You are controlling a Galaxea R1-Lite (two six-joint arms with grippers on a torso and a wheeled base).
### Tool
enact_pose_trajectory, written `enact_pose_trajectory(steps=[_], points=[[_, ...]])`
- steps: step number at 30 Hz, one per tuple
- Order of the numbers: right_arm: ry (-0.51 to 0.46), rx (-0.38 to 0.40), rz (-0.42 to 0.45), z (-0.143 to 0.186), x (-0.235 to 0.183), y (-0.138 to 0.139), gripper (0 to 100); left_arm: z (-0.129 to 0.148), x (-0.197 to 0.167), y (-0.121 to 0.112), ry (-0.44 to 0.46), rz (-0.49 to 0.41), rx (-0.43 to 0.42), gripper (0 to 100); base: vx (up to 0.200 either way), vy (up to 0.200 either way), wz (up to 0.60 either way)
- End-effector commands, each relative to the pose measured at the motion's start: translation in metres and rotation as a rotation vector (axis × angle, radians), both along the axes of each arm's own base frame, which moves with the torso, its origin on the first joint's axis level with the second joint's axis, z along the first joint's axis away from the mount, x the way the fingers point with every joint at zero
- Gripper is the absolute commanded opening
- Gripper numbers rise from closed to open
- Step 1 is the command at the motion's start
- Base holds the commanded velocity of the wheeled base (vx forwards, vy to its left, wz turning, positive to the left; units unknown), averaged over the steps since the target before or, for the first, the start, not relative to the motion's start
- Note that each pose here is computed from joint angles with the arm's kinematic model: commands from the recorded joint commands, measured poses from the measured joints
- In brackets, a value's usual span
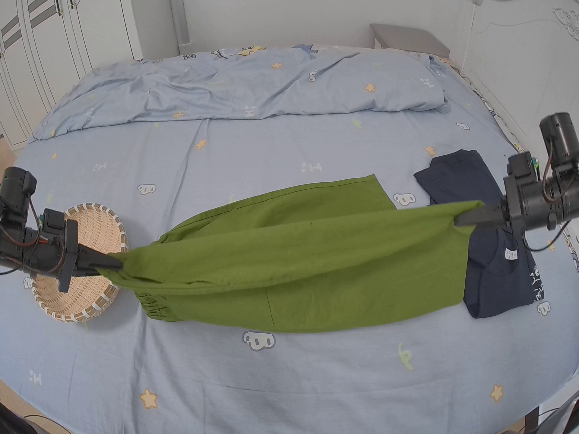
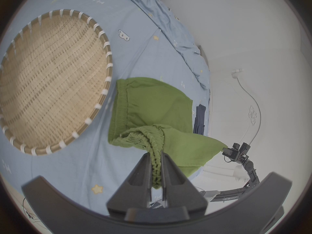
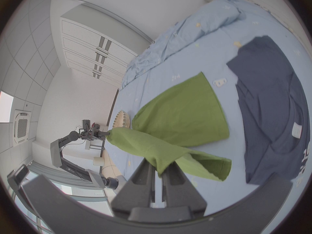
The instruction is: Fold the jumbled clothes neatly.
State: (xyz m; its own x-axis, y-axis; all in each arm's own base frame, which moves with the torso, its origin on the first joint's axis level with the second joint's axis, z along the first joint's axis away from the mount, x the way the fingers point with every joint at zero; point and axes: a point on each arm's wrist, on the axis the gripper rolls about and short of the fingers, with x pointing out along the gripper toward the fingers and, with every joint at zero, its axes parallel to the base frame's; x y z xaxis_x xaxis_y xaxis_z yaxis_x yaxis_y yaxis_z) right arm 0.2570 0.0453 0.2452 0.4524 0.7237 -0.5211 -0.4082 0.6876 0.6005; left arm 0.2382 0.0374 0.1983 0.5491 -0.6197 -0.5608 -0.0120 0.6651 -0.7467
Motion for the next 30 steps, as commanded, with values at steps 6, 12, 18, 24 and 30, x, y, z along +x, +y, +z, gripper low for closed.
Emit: enact_pose_trajectory(steps=[6,12,18,24,30], points=[[-0.005,0.003,-0.037,0.005,0.086,0.002,0,-0.007,0.055,0.009,0.075,0.039,-0.044,0,0.000,0.000,0.00],[-0.007,0.004,-0.038,-0.001,0.114,0.005,0,-0.015,0.064,0.013,0.096,0.047,-0.046,0,0.000,0.000,0.00],[-0.005,0.016,-0.049,-0.006,0.134,0.006,0,-0.017,0.072,0.020,0.088,0.061,-0.045,0,0.000,0.000,0.00],[-0.015,0.028,-0.056,-0.011,0.150,0.009,0,-0.019,0.080,0.022,0.084,0.057,-0.042,0,0.000,0.000,0.00],[-0.034,0.031,-0.055,-0.014,0.163,0.010,0,-0.026,0.087,0.021,0.086,0.048,-0.040,0,0.000,0.000,0.00]])
